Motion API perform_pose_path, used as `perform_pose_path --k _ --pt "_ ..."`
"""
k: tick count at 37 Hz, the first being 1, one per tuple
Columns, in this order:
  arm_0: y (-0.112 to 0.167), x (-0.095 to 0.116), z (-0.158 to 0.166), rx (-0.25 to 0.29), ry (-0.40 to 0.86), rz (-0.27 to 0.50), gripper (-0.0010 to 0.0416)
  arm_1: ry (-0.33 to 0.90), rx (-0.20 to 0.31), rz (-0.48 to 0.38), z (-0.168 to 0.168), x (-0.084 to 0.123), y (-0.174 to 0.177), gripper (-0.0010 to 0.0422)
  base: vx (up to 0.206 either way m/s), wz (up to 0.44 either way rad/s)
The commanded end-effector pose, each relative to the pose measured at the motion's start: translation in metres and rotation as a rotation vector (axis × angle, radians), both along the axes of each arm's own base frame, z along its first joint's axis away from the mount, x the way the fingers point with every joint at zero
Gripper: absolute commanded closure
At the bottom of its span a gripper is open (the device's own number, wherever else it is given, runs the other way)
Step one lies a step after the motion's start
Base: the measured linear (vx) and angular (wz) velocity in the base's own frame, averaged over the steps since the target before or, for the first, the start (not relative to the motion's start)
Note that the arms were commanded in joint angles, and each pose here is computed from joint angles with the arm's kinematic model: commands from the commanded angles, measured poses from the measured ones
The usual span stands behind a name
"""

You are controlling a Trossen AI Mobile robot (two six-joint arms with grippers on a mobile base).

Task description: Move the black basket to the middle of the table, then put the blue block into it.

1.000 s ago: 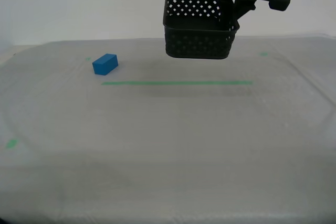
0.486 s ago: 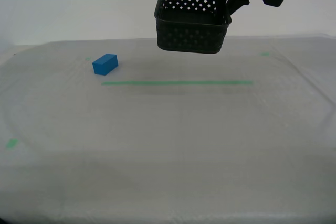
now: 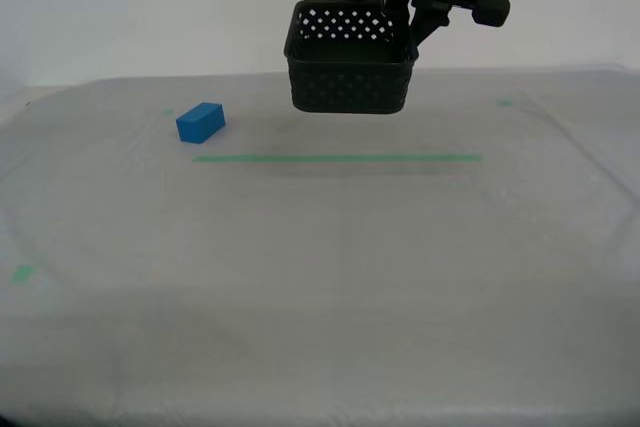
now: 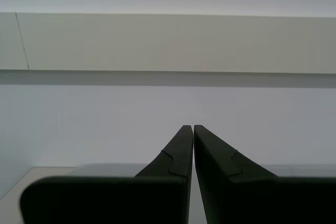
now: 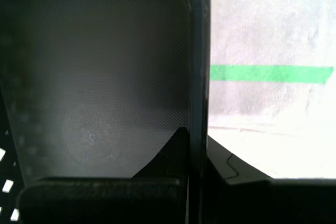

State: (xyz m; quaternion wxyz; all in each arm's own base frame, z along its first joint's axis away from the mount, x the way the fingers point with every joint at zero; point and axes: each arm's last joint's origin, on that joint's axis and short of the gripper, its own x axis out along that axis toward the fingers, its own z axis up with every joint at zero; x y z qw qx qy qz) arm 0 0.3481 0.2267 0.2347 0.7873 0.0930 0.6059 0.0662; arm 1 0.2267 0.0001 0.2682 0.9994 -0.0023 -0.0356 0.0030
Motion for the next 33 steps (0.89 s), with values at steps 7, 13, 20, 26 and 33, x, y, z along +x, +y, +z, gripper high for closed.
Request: perform_pose_path --k 7,13,20,26,33 --pt "0.005 0.008 -0.014 -0.028 0.018 0.007 0.0406 -0.005 0.002 0.0 0.001 0.0 0.0 0.0412 0.0 0.0" --pt "0.005 0.014 -0.028 -0.038 0.031 0.005 0.0406 -0.004 0.002 0.001 0.001 0.0 0.0 0.0412 0.0 0.0" --pt "0.009 0.024 -0.051 -0.045 0.027 0.009 0.0406 -0.004 0.002 0.001 0.001 0.0 0.0 0.0412 0.0 0.0" --pt "0.013 0.032 -0.072 -0.052 0.012 0.02 0.0406 -0.004 0.002 0.001 0.001 0.0 0.0 0.0412 0.0 0.0" --pt "0.016 0.037 -0.092 -0.059 0.02 0.024 0.0406 -0.003 0.002 0.001 0.0 0.0 0.0 0.0412 0.0 0.0"
